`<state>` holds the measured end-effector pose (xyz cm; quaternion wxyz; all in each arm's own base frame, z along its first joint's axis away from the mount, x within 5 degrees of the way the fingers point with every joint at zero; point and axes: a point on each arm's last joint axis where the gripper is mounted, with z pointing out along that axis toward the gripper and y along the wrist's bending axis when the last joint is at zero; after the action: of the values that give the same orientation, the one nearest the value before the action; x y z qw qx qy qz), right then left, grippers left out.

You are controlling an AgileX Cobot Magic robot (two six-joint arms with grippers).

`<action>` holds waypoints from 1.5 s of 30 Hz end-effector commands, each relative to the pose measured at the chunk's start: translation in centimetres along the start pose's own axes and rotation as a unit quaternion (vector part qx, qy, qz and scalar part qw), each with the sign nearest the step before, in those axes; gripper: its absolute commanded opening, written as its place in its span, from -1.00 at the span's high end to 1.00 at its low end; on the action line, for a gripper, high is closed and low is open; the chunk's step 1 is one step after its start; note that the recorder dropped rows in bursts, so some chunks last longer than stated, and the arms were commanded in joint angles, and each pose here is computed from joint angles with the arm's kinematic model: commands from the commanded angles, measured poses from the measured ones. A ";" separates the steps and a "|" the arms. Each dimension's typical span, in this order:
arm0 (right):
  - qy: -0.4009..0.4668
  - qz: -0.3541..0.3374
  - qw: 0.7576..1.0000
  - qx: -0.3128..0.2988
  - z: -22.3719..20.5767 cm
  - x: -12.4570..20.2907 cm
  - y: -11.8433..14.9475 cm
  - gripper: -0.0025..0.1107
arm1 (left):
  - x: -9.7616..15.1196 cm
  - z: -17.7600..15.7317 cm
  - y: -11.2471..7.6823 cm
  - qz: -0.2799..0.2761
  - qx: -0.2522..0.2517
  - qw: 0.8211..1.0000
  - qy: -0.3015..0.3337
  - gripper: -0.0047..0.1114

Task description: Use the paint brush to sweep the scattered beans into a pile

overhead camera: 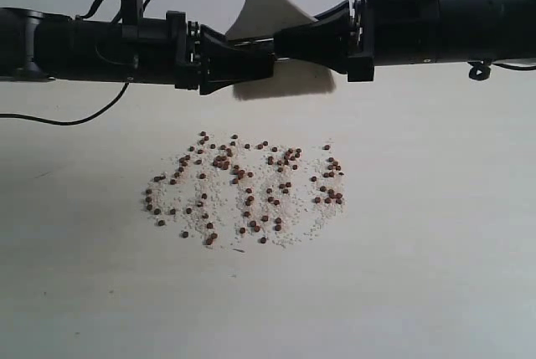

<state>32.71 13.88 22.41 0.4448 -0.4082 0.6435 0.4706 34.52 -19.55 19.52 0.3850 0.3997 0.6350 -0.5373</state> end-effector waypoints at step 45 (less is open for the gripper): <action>-0.068 -0.008 0.996 0.053 -4.2 -5.3 1.2 -0.31 | 1.0 -0.9 0.0 0.052 0.018 0.996 0.069 0.92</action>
<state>32.42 10.16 28.04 0.5073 -0.3446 0.6425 0.4595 34.35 -18.25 18.54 0.3691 0.4691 0.6315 -0.4949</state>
